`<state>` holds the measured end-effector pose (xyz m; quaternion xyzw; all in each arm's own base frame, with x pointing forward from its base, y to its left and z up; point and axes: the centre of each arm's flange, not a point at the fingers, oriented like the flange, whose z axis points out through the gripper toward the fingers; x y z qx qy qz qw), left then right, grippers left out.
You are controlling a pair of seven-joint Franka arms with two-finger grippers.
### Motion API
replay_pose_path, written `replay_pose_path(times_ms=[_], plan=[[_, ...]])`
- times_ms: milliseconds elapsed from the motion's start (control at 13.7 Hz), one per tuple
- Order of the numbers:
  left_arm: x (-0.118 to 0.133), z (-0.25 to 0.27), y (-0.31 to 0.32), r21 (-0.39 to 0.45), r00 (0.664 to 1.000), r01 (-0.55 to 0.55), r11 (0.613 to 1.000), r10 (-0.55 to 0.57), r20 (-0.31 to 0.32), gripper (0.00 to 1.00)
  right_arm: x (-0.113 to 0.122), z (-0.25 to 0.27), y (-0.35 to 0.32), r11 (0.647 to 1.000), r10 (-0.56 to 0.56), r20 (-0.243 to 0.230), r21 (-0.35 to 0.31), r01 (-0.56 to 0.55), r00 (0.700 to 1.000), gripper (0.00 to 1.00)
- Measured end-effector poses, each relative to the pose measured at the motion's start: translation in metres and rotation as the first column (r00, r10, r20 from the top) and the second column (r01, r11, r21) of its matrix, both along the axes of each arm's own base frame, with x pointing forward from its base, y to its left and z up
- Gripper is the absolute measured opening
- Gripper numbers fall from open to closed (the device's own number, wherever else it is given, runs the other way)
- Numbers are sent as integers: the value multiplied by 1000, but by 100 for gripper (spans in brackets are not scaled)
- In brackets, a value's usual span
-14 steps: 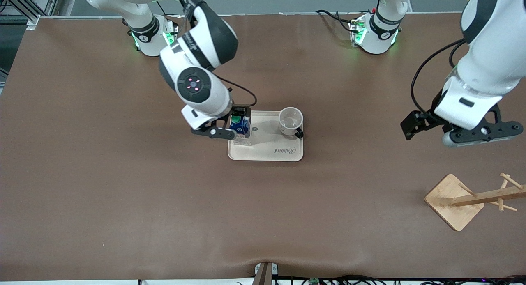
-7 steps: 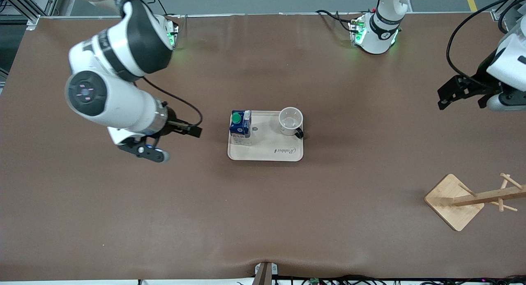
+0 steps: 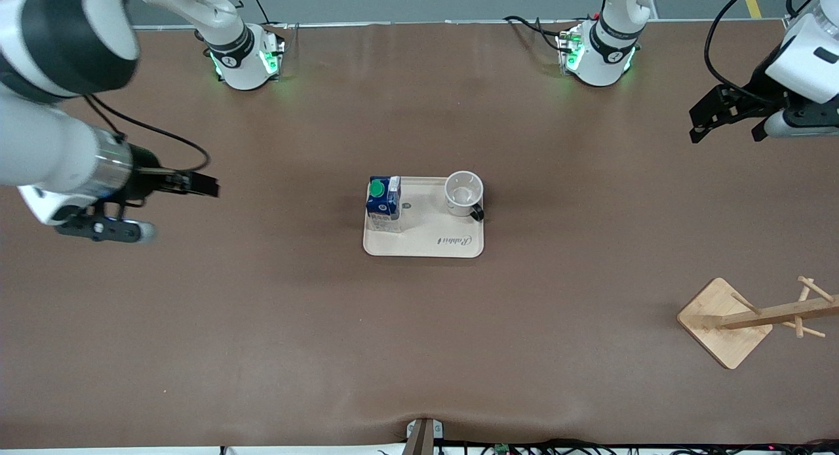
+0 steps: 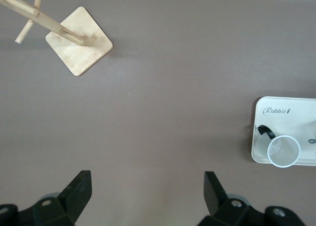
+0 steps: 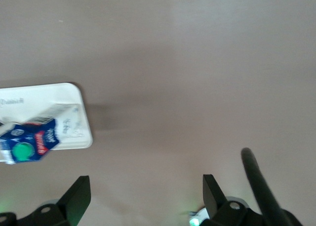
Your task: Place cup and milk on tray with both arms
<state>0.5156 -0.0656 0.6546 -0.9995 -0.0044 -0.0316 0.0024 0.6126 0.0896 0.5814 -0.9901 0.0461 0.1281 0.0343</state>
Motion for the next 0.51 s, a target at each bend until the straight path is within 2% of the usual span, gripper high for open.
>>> replay_pose_path(times_ms=[292,438,510], plan=[[-3,1,11,0,1000,-5,1000,5,-13,100,-8,9,-104,991,122,-1,46,-122,992,100],[-3,2,13,-1,1000,-10,1000,10,-12,100,-22,15,-142,990,121,-20,71,-119,992,100],[-3,2,14,-1,1000,-11,1000,11,-14,100,-31,19,-153,991,109,-13,74,-108,994,100]])
